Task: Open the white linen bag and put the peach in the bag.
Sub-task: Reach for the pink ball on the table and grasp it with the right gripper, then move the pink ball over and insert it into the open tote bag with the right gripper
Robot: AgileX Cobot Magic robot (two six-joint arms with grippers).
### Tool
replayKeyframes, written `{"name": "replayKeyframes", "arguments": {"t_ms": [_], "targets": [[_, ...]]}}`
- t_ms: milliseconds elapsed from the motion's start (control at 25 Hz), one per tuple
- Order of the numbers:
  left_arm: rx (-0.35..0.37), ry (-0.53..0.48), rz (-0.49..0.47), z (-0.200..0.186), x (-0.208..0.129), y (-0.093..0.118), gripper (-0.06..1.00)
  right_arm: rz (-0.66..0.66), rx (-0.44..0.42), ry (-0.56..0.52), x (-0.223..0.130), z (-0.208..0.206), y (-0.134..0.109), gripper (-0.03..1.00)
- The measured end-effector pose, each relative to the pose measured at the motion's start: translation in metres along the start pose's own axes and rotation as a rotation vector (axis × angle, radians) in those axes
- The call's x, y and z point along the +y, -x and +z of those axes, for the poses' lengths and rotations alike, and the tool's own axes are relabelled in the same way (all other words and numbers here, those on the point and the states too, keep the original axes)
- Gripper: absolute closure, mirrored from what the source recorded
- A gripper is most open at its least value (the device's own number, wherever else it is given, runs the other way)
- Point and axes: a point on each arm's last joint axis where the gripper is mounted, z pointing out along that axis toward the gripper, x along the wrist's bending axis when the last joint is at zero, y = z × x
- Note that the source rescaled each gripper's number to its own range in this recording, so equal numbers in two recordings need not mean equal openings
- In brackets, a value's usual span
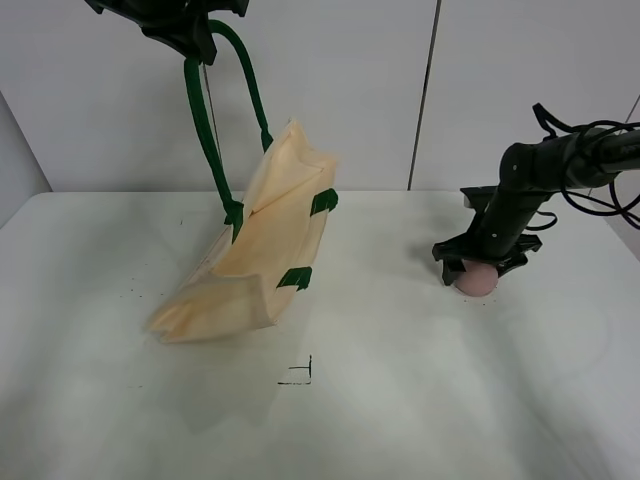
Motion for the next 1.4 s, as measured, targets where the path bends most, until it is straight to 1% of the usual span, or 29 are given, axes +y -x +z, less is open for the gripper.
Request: {"name": "replayKeyframes", "arguments": {"t_ms": [80, 160, 200, 240, 280, 360, 440, 520, 600, 680, 760, 840, 1000, 1120, 1160, 1280, 1400], "targets": [[0.0, 0.0, 0.0, 0.0, 0.0, 0.0, 0.94, -0.004, -0.004, 0.001, 0.0, 0.0, 0.0, 0.39], [0.0, 0.002, 0.0, -0.001, 0.0, 0.0, 0.94, -0.004, -0.003, 0.009, 0.001, -0.002, 0.0, 0.77], [0.0, 0.004, 0.0, -0.002, 0.0, 0.0, 0.94, 0.0, 0.001, 0.016, 0.002, -0.006, 0.0, 0.87], [-0.001, 0.008, -0.001, -0.004, 0.0, 0.0, 0.94, 0.002, 0.005, 0.025, 0.003, -0.01, -0.001, 0.94], [-0.001, 0.01, -0.001, -0.005, 0.0, 0.0, 0.94, 0.001, 0.012, 0.033, 0.004, -0.013, -0.002, 0.97], [-0.002, 0.015, -0.001, -0.008, 0.0, -0.001, 0.94, 0.0, 0.042, 0.052, 0.007, -0.023, -0.005, 0.97], [-0.002, 0.018, -0.001, -0.009, 0.0, -0.001, 0.94, 0.0, 0.093, 0.087, 0.013, -0.04, -0.01, 0.97], [-0.002, 0.02, -0.001, -0.01, 0.0, -0.001, 0.94, -0.015, 0.169, 0.13, 0.022, -0.069, -0.019, 0.97], [-0.002, 0.02, -0.001, -0.01, 0.0, -0.001, 0.94, -0.03, 0.277, 0.177, 0.032, -0.099, -0.03, 0.97], [-0.002, 0.02, -0.001, -0.01, 0.0, -0.001, 0.94, -0.073, 0.378, 0.222, 0.04, -0.127, -0.043, 0.97], [-0.002, 0.02, -0.001, -0.01, 0.0, -0.001, 0.94, -0.115, 0.465, 0.27, 0.047, -0.15, -0.062, 0.97], [-0.002, 0.02, -0.001, -0.01, 0.0, -0.001, 0.94, -0.172, 0.517, 0.309, 0.05, -0.165, -0.086, 0.97], [-0.002, 0.02, -0.001, -0.01, 0.0, -0.001, 0.94, -0.271, 0.56, 0.372, 0.045, -0.172, -0.143, 0.97], [-0.002, 0.02, -0.001, -0.01, 0.0, -0.001, 0.94, -0.317, 0.574, 0.412, 0.04, -0.163, -0.182, 0.97], [-0.002, 0.02, -0.001, -0.01, 0.0, -0.001, 0.94, -0.331, 0.578, 0.41, 0.037, -0.156, -0.194, 0.97], [-0.002, 0.02, -0.001, -0.01, 0.0, -0.001, 0.94, -0.352, 0.58, 0.393, 0.032, -0.131, -0.22, 0.97], [-0.002, 0.02, -0.001, -0.01, 0.0, -0.001, 0.94, -0.356, 0.573, 0.359, 0.028, -0.104, -0.233, 0.97]]}}
